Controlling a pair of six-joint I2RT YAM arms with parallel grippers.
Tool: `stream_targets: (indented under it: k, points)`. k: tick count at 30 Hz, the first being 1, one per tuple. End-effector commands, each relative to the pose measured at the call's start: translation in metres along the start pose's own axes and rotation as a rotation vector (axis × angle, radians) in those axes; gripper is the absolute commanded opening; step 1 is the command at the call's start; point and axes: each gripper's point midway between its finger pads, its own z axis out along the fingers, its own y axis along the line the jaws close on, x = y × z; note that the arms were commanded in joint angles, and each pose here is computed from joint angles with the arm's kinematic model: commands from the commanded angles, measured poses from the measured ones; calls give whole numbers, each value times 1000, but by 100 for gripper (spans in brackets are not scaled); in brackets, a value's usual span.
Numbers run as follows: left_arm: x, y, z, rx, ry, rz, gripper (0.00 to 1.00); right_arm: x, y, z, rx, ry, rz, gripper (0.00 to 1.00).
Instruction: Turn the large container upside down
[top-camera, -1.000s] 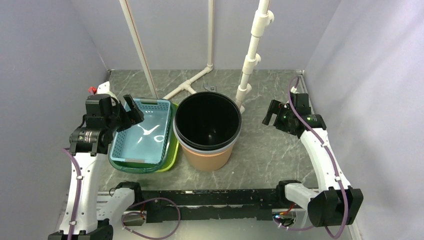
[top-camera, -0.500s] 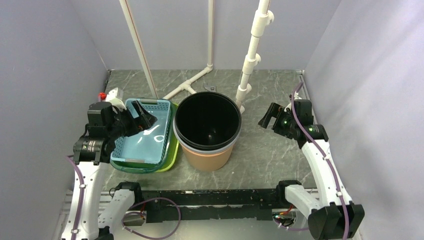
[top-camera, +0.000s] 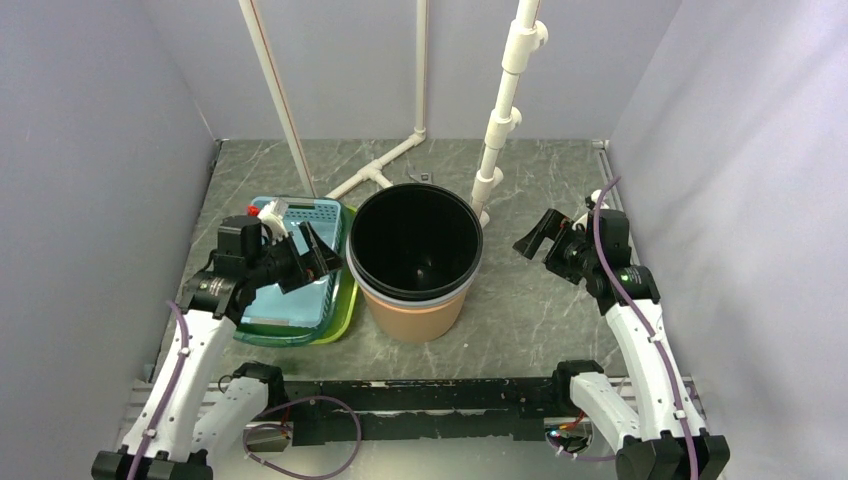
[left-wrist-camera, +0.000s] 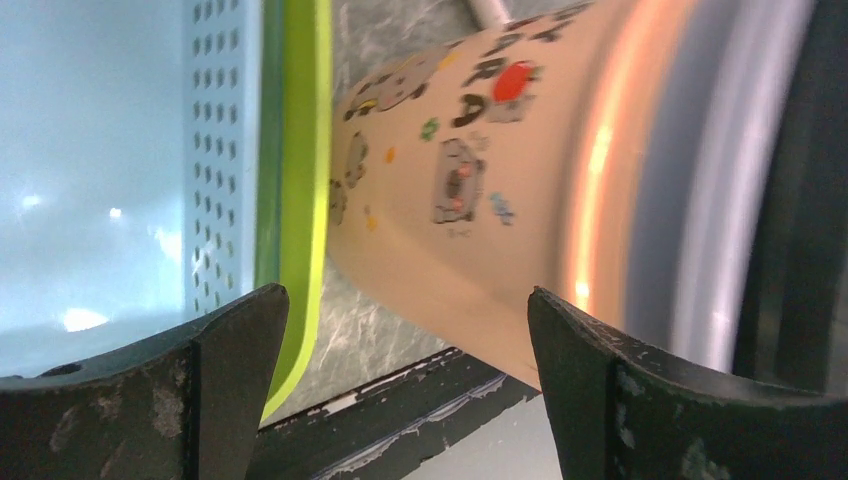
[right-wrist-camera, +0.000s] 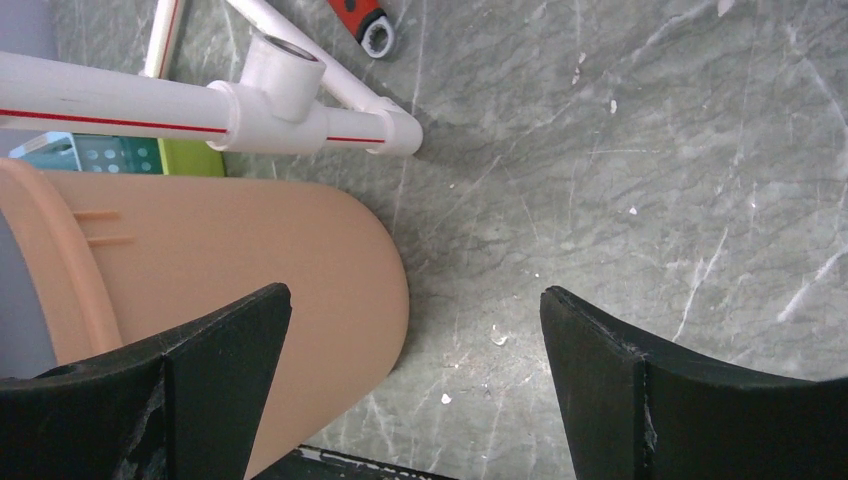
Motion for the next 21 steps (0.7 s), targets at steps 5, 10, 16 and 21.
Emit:
stream_targets:
  k: [5,10,16,21]
  points:
    - [20,54,28,-214,78,-73,95,-19,26,-12,-89,-47,13,100]
    - [28,68,48,-255,159,-34,95,-15,28,-8,-104,-28,28,100]
    - [34,120,51,-578,203,-33,89,-13,27,-6,-101,-8,24,100]
    - [34,151,39,-822,236,-16,86,-13,28,-7,-102,-8,20,100]
